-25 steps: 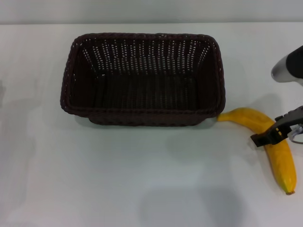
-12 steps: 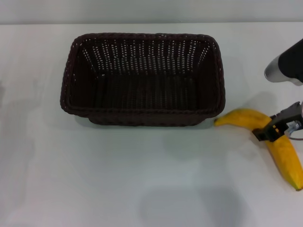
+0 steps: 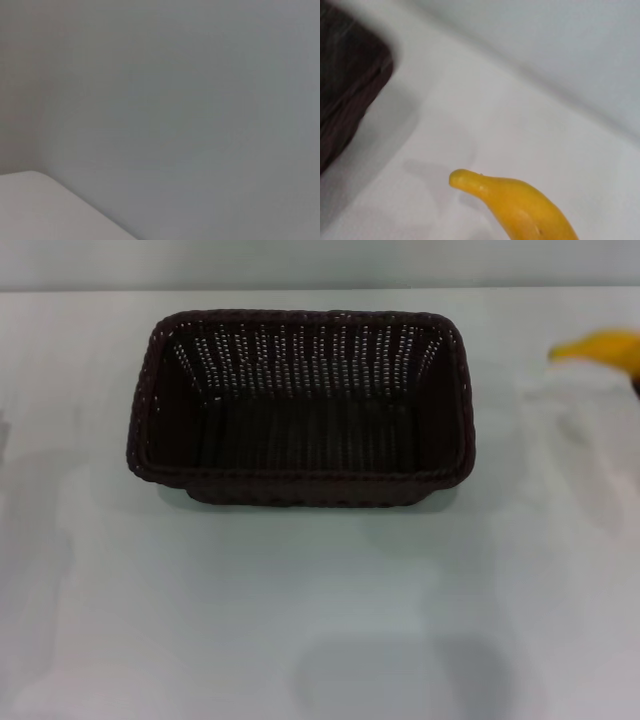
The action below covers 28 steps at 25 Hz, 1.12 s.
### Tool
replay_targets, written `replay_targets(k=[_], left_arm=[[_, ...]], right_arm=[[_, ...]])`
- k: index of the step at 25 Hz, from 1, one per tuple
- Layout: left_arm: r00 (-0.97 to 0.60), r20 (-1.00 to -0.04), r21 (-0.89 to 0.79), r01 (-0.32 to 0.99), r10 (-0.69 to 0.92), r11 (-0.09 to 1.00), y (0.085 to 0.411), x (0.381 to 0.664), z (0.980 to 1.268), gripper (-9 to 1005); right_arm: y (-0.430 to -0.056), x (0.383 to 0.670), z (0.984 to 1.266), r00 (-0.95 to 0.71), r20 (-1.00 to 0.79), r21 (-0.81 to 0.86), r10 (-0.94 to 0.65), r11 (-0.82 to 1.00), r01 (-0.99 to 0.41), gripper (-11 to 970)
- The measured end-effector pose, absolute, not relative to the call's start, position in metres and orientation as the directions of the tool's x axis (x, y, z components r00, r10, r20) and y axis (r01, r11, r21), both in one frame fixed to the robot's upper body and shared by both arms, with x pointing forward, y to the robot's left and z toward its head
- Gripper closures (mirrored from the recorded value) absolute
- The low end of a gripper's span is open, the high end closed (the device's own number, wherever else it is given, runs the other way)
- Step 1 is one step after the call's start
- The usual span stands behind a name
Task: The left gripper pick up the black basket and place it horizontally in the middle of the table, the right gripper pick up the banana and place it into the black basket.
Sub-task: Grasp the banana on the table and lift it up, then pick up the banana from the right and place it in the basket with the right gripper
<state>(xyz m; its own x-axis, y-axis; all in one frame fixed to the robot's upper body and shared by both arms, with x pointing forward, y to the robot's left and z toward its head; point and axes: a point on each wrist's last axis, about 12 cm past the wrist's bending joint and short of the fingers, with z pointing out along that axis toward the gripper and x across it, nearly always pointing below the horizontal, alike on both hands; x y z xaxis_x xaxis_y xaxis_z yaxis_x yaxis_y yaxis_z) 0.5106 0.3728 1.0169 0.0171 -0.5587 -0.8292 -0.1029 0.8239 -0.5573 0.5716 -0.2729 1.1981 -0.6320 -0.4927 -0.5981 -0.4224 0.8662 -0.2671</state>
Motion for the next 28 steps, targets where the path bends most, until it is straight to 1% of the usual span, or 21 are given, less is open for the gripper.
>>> replay_targets(k=[2, 5, 7, 9, 14, 17, 22, 25, 28], left_arm=[[0.017, -0.828, -0.559, -0.101, -0.561, 0.823, 0.373, 0.511, 1.017, 220], [0.017, -0.826, -0.563, -0.096, -0.564, 0.821, 0.372, 0.513, 1.018, 220], [0.016, -0.825, -0.564, -0.093, -0.565, 0.821, 0.371, 0.514, 1.018, 220], [0.016, -0.824, -0.565, -0.09, -0.566, 0.82, 0.37, 0.515, 1.018, 220], [0.015, -0.821, -0.57, -0.08, -0.571, 0.818, 0.366, 0.517, 1.019, 221], [0.017, -0.819, -0.572, -0.072, -0.573, 0.817, 0.364, 0.519, 1.02, 221], [0.018, -0.813, -0.582, -0.059, -0.582, 0.811, 0.36, 0.519, 1.02, 220], [0.021, -0.813, -0.583, -0.058, -0.582, 0.811, 0.36, 0.517, 1.02, 220], [0.022, -0.813, -0.582, -0.057, -0.582, 0.811, 0.36, 0.517, 1.02, 220]], right_arm=[[-0.271, 0.577, 1.213, -0.55, -0.669, -0.25, -0.5, 0.849, -0.466, 453], [-0.248, 0.583, 1.23, -0.388, -0.79, -0.173, -0.475, 0.779, -0.602, 447], [-0.226, 0.591, 1.235, -0.303, -0.842, -0.13, -0.447, 0.712, -0.69, 444], [-0.209, 0.6, 1.236, -0.257, -0.866, -0.109, -0.429, 0.663, -0.74, 440], [-0.166, 0.624, 1.226, -0.161, -0.891, -0.108, -0.425, 0.543, -0.833, 431], [-0.144, 0.631, 1.214, -0.135, -0.885, -0.104, -0.445, 0.472, -0.875, 426], [-0.113, 0.637, 1.19, -0.125, -0.84, -0.092, -0.528, 0.366, -0.926, 417], [-0.103, 0.633, 1.183, -0.101, -0.842, -0.103, -0.53, 0.341, -0.934, 411], [-0.109, 0.63, 1.183, -0.107, -0.866, -0.093, -0.488, 0.369, -0.925, 406]])
